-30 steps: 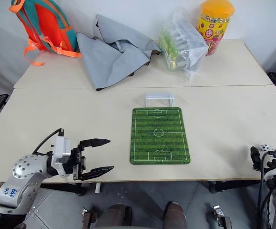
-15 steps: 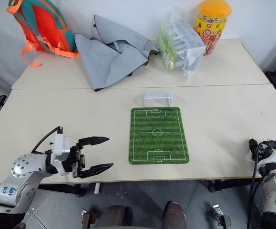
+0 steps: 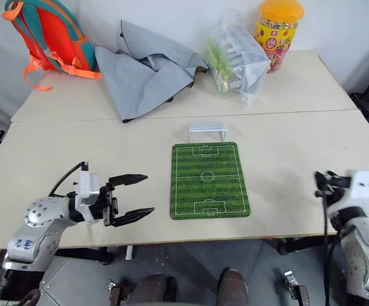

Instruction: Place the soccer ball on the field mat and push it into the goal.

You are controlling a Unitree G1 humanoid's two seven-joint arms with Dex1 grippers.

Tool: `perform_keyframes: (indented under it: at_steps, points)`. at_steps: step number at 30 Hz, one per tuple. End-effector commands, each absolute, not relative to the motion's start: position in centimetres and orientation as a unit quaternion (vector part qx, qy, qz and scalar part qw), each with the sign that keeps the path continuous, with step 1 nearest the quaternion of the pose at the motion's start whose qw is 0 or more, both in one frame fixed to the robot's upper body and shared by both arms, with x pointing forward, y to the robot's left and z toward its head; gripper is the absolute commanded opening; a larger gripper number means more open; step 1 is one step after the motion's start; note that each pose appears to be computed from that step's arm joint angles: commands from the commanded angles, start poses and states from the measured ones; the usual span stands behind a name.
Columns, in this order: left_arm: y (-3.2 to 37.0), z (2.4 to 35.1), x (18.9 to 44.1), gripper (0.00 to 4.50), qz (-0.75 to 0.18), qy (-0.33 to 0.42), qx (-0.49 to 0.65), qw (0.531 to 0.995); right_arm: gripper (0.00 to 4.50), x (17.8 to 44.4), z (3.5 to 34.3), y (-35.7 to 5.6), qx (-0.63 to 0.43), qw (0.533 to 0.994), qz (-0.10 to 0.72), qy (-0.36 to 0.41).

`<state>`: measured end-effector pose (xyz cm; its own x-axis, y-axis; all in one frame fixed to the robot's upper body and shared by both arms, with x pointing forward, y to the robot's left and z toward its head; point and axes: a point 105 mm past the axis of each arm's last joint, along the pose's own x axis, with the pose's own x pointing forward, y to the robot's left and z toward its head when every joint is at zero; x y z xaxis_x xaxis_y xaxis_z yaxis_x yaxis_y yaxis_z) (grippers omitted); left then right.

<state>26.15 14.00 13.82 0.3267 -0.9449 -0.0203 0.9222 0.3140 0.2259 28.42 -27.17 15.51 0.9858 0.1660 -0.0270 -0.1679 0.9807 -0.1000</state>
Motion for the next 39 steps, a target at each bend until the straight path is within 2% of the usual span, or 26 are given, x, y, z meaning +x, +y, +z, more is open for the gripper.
perform_keyframes:
  at_steps: [1, 4, 7, 15, 20, 27, 39]
  points:
    - [14.7, 13.0, 26.4, 4.50, -0.578, -0.064, 0.114, 0.805, 0.85, 27.2, 16.3, -19.1, -0.097, 0.954, 0.281, 0.037]
    - [15.1, 12.1, 26.8, 4.50, -0.581, -0.060, 0.122, 0.803, 0.85, 27.0, 16.0, -15.8, -0.121, 0.919, 0.372, 0.056]
    - [15.5, 11.9, 26.1, 4.50, -0.605, -0.071, 0.085, 0.788, 0.85, 27.0, 15.6, -13.3, -0.141, 0.876, 0.457, 0.064]
    - [17.2, 9.7, 24.9, 4.50, -0.638, -0.017, 0.116, 0.761, 0.85, 27.8, 13.5, -11.4, -0.173, 0.802, 0.562, 0.100]
    - [17.8, 10.1, 25.3, 4.50, -0.619, -0.031, 0.134, 0.773, 0.85, 27.6, 11.9, -11.1, -0.180, 0.770, 0.602, 0.108]
    - [17.6, 10.8, 25.2, 4.50, -0.605, -0.045, 0.135, 0.784, 0.85, 27.3, 11.2, -9.6, -0.183, 0.736, 0.644, 0.102]
    - [17.3, 11.1, 24.8, 4.50, -0.591, -0.049, 0.135, 0.794, 0.85, 28.4, 10.8, -9.1, -0.189, 0.728, 0.651, 0.099]
